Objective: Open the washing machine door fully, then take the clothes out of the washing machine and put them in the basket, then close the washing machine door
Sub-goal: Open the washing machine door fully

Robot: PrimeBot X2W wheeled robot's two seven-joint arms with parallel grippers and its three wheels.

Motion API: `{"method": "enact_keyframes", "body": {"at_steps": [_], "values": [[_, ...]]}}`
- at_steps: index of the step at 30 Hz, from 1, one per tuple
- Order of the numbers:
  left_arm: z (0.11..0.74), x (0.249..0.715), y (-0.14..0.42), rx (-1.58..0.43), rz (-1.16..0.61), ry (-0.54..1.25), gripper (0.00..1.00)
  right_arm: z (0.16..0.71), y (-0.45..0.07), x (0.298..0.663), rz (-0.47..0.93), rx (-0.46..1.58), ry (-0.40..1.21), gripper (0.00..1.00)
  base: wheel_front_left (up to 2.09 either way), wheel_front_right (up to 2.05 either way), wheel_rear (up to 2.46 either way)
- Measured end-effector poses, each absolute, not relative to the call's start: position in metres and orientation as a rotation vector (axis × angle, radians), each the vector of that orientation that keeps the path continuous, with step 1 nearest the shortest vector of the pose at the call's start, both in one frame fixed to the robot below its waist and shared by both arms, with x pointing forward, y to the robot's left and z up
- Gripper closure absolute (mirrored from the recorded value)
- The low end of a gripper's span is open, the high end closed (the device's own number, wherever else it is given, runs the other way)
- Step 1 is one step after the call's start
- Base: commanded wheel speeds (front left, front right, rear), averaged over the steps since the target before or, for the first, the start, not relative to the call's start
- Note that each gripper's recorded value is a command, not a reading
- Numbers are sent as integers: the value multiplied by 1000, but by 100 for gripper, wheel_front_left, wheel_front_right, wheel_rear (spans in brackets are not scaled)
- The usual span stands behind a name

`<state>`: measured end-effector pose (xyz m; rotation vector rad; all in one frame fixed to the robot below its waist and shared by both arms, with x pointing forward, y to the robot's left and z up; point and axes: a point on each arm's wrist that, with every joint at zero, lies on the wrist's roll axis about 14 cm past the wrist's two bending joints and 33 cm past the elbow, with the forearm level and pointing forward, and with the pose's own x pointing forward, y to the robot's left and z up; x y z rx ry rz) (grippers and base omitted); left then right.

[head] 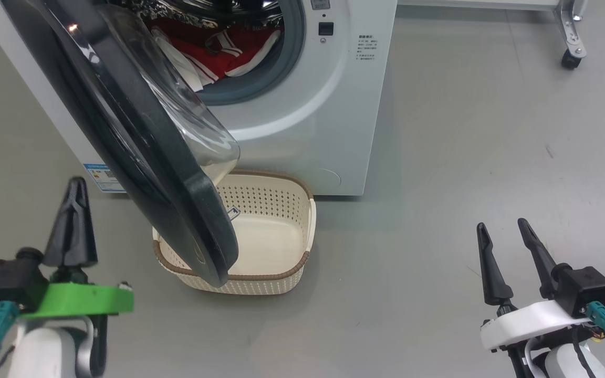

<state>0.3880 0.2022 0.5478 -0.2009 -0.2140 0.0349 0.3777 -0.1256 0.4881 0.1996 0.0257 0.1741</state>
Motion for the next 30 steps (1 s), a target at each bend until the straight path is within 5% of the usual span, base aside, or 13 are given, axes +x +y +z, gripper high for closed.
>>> {"method": "enact_keyframes", "body": {"at_steps": [14, 30], "values": [[661, 402, 199, -176, -20, -552, 100, 488, -124, 377, 178, 196, 25, 0, 0, 0, 0], [676, 404, 112, -155, -291, -567, 100, 486, -132, 375, 150, 198, 30, 0, 0, 0, 0]]}}
